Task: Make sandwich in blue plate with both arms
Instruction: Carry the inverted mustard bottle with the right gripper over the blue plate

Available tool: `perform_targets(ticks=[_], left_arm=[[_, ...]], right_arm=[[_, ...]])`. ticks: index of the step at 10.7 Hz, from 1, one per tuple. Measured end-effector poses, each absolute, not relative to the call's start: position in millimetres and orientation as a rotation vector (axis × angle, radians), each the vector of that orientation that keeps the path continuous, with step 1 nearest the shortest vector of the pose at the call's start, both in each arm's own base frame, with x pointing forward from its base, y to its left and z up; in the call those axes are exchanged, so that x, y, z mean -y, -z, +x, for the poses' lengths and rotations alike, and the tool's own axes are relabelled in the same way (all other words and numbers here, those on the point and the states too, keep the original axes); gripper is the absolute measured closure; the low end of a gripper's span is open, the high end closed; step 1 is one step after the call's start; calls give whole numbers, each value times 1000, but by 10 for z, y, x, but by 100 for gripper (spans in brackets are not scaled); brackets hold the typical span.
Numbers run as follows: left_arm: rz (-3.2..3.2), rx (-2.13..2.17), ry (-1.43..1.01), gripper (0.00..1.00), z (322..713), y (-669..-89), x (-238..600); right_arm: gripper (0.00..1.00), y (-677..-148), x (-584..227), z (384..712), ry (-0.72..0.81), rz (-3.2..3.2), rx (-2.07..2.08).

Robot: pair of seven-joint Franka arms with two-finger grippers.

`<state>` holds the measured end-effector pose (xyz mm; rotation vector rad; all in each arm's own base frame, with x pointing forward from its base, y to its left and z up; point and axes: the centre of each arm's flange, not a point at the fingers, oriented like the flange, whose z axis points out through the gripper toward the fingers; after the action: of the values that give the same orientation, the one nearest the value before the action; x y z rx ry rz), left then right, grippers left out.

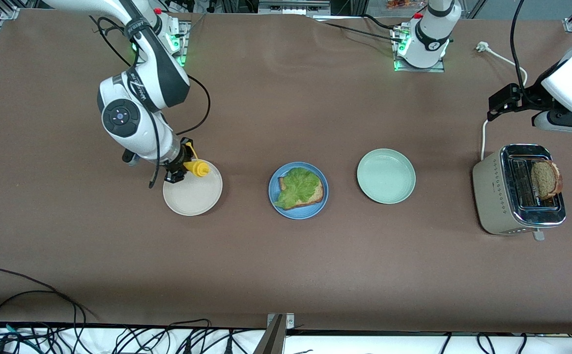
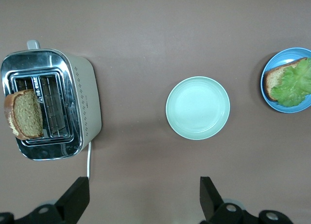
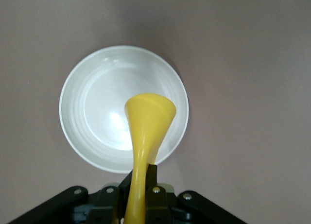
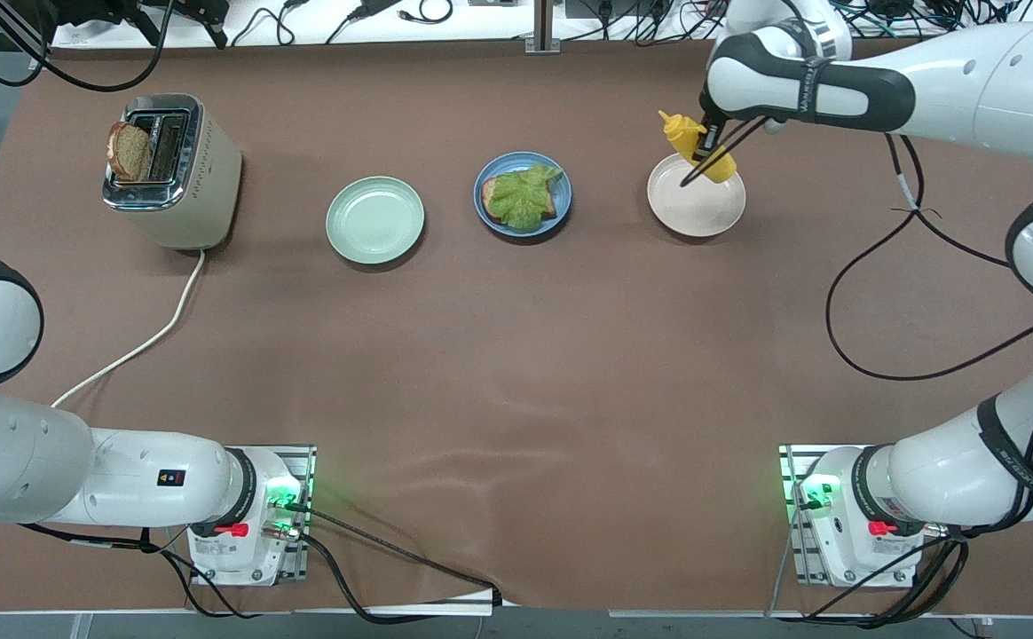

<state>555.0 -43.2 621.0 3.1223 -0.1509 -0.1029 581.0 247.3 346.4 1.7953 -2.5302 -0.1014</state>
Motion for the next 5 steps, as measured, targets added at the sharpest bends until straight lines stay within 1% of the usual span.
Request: perform_targets(ticks=[3,5], left_arm=[[3122,150,102,0,5551,-6212,430],[3122,150,102,0,5551,-6213,431]], right_arm=[[90,-3535,-2987,5891,17,1729,2513],[90,-3410,-3512,5804,-87,1704,2432]])
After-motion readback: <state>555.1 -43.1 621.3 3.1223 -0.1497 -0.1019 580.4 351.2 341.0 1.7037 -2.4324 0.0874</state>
